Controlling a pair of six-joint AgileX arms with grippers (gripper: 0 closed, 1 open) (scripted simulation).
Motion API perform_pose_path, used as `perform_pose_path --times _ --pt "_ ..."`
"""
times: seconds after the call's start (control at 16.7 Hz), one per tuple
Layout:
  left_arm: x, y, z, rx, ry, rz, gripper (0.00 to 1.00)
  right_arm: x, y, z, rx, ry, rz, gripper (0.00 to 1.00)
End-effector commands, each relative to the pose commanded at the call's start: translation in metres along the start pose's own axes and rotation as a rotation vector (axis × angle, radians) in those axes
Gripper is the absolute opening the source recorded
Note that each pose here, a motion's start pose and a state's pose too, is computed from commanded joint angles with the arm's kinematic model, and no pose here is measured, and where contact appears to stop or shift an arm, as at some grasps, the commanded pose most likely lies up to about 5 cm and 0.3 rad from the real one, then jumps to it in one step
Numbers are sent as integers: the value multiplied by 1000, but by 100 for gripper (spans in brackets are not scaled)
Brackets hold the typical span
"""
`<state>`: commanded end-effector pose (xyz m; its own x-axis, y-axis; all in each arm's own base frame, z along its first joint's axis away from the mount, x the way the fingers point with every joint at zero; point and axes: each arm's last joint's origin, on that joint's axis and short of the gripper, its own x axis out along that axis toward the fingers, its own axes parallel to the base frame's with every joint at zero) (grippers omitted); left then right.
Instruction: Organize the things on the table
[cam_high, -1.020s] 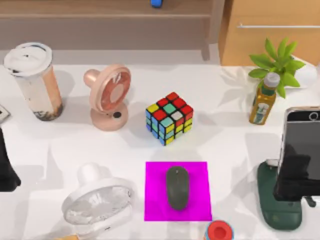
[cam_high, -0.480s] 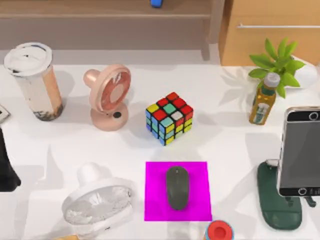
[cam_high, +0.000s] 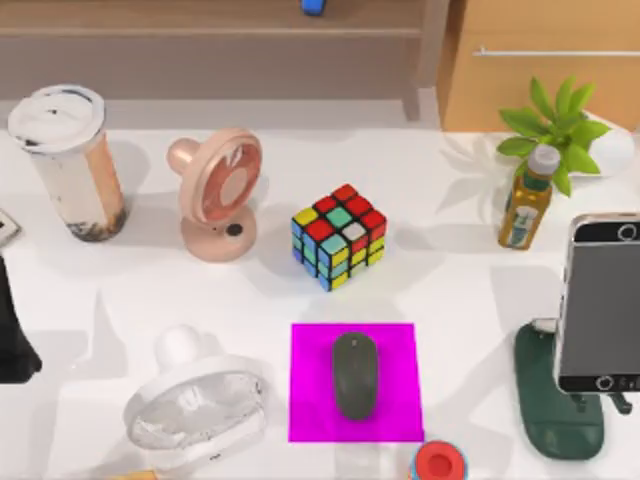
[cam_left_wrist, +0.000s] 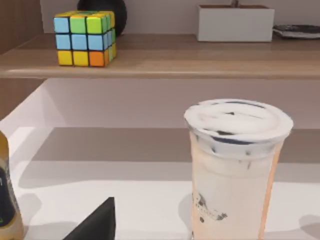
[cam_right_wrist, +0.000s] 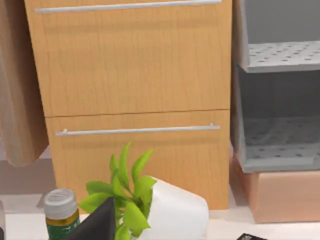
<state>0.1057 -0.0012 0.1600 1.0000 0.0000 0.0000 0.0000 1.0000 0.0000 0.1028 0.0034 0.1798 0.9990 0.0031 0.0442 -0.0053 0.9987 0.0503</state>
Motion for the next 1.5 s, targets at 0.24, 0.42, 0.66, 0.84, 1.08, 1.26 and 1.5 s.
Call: perform_pose_path --times 0.24,0.42,0.66,0.84,1.08,1.26,1.5 --pt "0 0 0 0 0 0 100 2 -6 -20 -50 44 -4 100" --pt "0 0 0 0 0 0 100 2 -6 -20 -50 44 -4 100" --pt "3 -1 1 -2 -5 -22 100 2 -6 -20 -50 44 -4 100" --pt "10 0 1 -1 -4 -51 100 2 -6 -20 -50 44 -4 100" --pt "28 3 -1 4 16 -70 100 2 -6 -20 -50 44 -4 100" --pt "47 6 -4 6 49 -77 100 2 -6 -20 -50 44 -4 100" --pt "84 5 -14 6 97 -91 100 2 -6 -20 -50 44 -4 100"
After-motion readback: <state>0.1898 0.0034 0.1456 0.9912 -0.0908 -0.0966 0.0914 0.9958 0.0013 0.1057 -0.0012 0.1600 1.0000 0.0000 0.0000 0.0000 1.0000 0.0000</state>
